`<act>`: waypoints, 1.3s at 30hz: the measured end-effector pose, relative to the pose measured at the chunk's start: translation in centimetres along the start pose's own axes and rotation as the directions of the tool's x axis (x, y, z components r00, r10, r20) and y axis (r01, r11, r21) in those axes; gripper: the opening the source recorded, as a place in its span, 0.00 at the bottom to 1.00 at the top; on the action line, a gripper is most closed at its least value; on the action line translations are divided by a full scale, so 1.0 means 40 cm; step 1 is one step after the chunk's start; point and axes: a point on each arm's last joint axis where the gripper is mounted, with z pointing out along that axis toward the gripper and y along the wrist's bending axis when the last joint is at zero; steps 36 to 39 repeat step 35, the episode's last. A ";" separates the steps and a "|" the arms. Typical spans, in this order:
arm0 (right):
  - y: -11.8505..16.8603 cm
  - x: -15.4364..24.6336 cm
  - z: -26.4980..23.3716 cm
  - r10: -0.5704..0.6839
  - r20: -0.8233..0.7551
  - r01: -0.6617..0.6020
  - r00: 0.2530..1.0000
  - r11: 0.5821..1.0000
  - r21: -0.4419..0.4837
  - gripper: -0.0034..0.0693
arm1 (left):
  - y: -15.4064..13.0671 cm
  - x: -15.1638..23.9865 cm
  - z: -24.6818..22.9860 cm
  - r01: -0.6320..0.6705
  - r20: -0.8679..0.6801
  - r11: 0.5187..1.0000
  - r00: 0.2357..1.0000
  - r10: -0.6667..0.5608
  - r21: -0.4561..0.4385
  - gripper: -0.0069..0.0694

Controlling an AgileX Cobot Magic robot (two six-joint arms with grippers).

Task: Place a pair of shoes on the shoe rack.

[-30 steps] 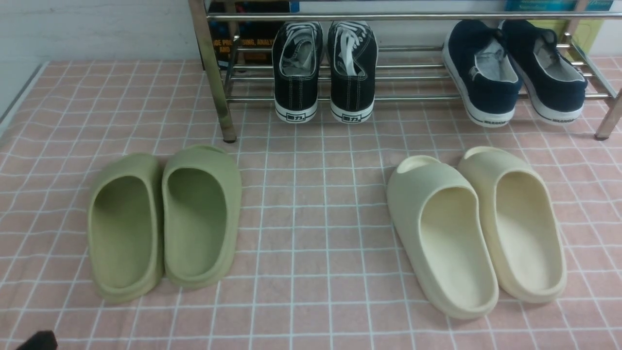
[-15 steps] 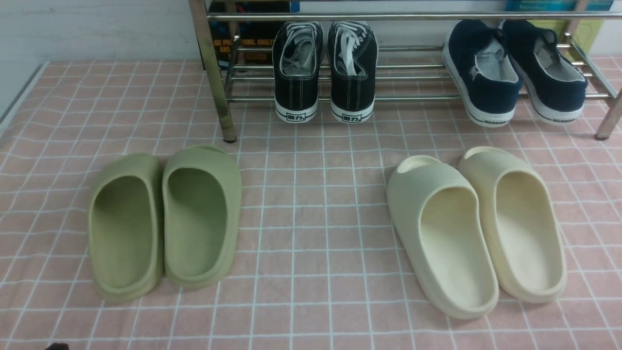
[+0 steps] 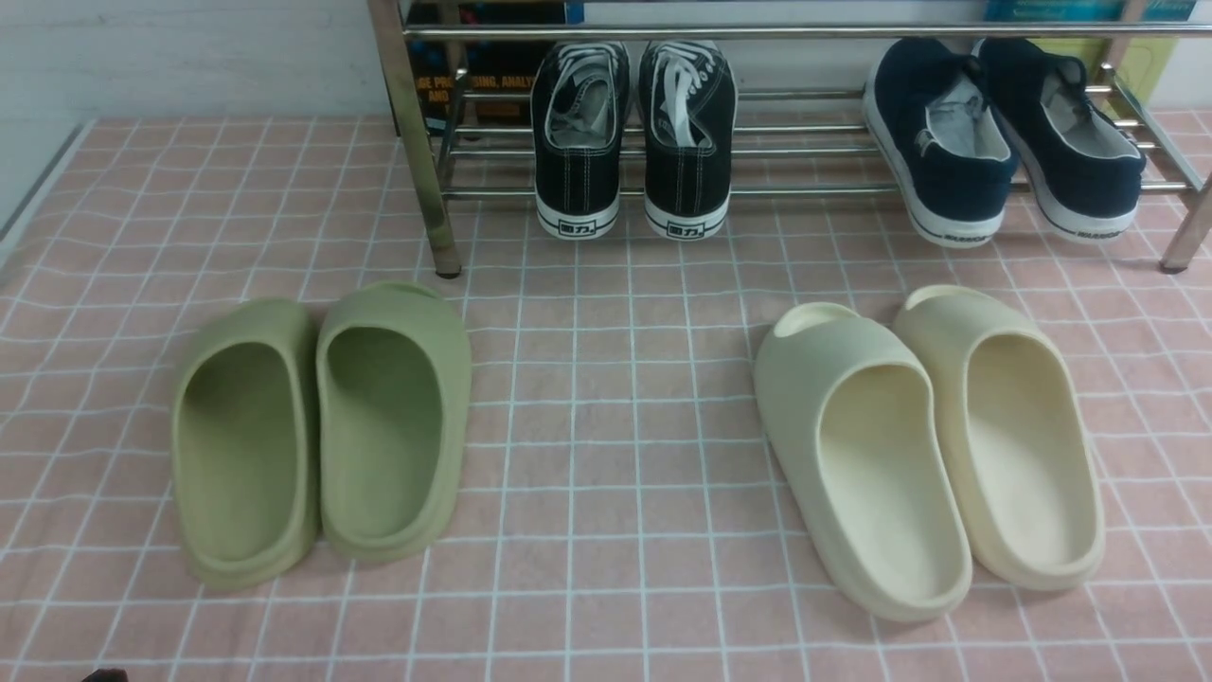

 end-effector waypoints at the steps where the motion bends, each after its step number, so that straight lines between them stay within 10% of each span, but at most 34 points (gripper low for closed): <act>1: 0.000 0.000 0.000 0.000 0.000 0.000 1.000 1.000 0.000 0.38 | 0.000 0.000 0.000 0.000 0.000 1.000 1.000 0.000 0.000 0.12; 39: 0.000 0.000 0.000 0.000 0.000 0.000 1.000 1.000 0.000 0.38 | 0.000 0.000 0.000 0.000 0.000 1.000 1.000 0.000 0.000 0.16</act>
